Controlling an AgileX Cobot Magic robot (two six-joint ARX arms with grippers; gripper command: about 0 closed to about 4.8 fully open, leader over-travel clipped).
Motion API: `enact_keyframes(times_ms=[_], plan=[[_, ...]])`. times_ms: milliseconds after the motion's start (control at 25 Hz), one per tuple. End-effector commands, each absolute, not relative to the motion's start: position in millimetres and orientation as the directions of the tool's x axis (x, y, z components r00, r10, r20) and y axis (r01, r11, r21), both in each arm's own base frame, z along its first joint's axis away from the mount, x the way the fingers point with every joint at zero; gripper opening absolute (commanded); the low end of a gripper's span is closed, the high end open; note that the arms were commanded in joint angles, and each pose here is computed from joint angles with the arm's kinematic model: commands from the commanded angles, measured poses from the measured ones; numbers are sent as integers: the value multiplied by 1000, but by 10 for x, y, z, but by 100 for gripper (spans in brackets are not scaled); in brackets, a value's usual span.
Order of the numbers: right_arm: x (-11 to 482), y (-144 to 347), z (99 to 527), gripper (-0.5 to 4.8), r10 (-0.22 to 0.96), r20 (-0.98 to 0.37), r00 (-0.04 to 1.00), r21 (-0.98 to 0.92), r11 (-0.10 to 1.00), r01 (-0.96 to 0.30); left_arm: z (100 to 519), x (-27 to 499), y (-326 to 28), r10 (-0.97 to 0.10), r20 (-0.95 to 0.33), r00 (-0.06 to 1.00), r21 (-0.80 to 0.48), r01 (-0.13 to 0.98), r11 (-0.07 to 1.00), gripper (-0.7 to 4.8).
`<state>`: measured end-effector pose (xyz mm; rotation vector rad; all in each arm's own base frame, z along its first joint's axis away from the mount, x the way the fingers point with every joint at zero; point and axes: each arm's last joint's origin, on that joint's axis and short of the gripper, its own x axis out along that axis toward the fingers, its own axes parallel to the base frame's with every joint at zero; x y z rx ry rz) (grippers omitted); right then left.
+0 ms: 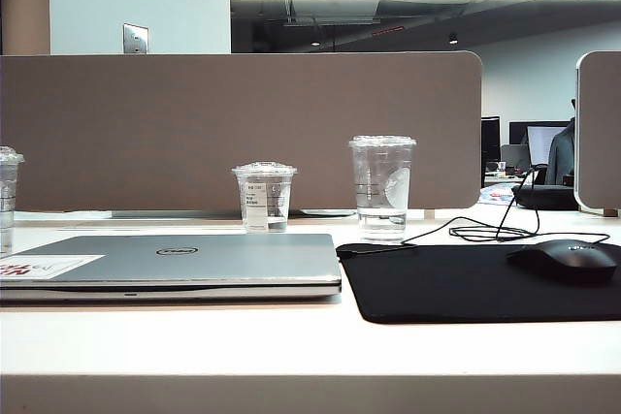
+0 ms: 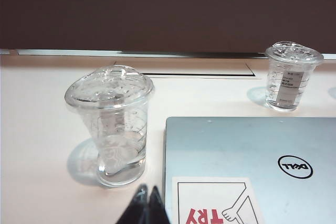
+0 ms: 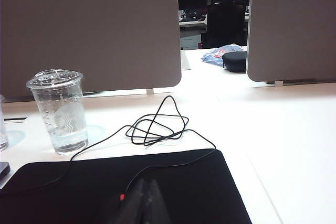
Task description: Pick up the coffee cup on the left and place it on the left side of the laptop.
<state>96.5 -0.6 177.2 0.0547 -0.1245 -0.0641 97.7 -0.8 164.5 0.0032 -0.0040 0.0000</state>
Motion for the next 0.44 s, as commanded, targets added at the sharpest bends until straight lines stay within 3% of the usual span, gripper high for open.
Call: enact_keyframes(times_ms=[40, 441], plan=[[967, -8, 1758, -4, -70, 123, 990, 60, 996, 63, 1668, 975, -6, 2, 18, 1000, 3, -2, 1000, -5], [971, -8, 1722, -4, -69, 85, 994, 57, 996, 65, 1668, 975, -4, 3, 18, 1000, 3, -3, 1000, -5]])
